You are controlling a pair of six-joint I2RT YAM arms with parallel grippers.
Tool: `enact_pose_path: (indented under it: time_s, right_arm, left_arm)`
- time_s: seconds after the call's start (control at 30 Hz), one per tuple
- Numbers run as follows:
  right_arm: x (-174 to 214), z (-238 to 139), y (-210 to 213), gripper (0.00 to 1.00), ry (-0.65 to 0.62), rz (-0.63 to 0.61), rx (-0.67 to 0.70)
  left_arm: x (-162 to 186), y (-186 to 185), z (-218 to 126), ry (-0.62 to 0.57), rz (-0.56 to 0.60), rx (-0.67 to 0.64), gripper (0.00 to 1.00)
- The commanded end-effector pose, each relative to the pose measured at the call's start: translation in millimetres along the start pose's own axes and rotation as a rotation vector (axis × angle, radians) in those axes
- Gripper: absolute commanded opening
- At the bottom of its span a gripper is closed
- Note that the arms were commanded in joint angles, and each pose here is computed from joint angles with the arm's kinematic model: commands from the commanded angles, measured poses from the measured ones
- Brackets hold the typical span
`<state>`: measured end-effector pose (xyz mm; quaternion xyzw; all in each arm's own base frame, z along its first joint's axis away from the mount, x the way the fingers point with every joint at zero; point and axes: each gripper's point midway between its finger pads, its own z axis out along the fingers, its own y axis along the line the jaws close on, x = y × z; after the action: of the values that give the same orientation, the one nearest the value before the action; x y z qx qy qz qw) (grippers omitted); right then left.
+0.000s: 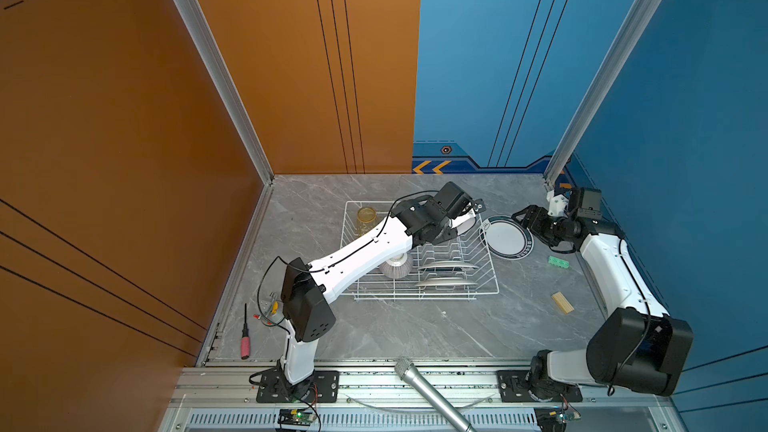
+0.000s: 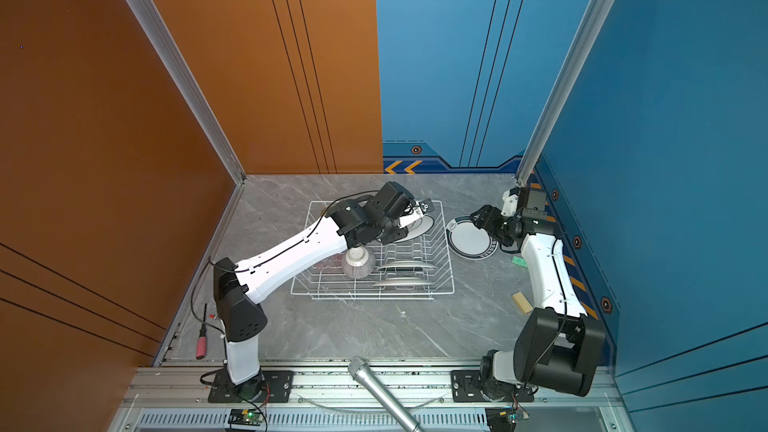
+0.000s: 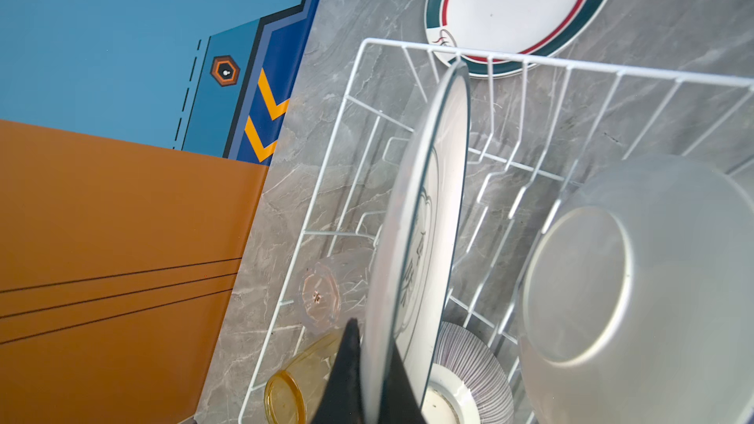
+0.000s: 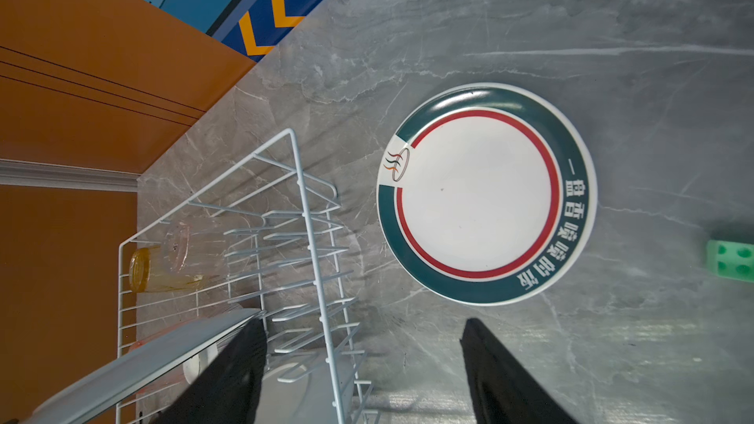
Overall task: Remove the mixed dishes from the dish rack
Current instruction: 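Lift the white plate with the left gripper while the right gripper approaches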
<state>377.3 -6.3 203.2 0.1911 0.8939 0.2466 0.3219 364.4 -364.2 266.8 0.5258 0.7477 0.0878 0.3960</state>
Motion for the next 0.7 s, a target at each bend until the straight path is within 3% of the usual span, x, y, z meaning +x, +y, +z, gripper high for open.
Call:
enact_pose_path:
  time_s: [0.0,0.23,0.67]
  right_arm:
    - [-5,-8,24,0.74,-0.041,-0.033,-0.114]
    - [-2,-18,67,0.72,-0.072,-0.121,-0.317]
    - [15,-31,139,0.63,-0.023,-0.195,-0.706]
  left_arm:
    - [-21,43,-39,-0.132,-0.168,-0.041,0.0]
    - [-24,70,-55,-0.243,-0.402,0.056,0.0]
    - [-30,97,-70,-0.457,-0.815,0.366,0.0]
